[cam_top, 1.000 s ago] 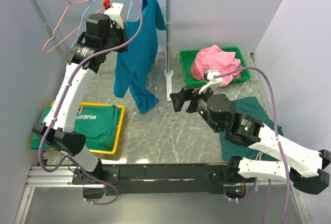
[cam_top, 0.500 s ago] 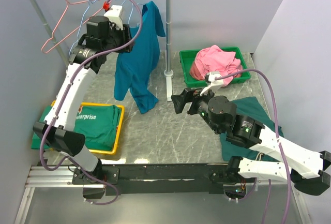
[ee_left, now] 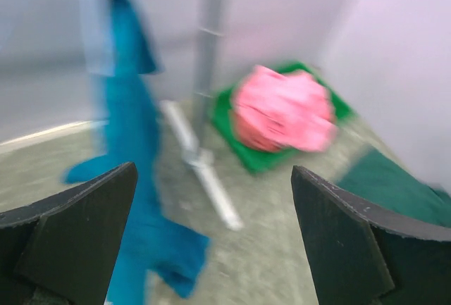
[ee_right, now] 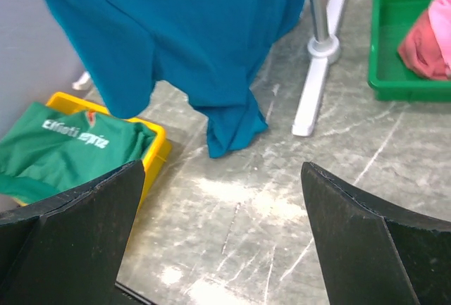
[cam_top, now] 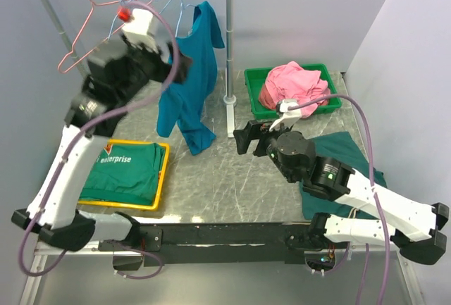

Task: Place the t-shirt on the hanger
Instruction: Reset both arms

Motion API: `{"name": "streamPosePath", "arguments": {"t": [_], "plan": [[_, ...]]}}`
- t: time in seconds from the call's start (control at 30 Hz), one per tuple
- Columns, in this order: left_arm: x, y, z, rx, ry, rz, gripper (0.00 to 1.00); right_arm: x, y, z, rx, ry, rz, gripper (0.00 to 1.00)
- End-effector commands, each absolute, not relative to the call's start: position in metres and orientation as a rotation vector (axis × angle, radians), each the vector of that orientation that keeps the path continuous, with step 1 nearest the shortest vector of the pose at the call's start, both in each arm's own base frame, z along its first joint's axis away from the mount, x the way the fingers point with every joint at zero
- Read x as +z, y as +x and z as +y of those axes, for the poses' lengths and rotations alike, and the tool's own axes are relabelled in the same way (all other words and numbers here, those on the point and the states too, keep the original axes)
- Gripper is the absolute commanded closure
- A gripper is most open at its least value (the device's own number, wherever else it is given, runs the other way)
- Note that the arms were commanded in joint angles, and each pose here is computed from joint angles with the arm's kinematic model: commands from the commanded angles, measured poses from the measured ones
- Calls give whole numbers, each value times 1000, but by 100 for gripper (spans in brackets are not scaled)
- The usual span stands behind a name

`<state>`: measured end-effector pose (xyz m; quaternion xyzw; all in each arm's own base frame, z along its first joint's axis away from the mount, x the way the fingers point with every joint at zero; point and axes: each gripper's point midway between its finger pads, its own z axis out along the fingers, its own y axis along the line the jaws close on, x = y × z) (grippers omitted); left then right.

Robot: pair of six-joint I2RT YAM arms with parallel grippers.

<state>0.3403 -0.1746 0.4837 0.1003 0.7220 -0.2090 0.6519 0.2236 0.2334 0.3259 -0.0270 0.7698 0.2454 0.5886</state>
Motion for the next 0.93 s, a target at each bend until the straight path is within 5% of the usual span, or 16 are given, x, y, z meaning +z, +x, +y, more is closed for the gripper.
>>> {"name": "streamPosePath", "arguments": {"t": [0.0, 0.33, 0.9], "plan": [[464, 317, -220, -557, 284, 1640, 4, 307, 235, 217, 481, 36, 1817, 0], [288, 267, -279, -690, 249, 1890, 4, 230, 230, 179, 474, 242, 1900, 0], [196, 226, -283, -727, 123, 1988, 4, 173, 218, 177, 524, 281, 1966, 0]]}}
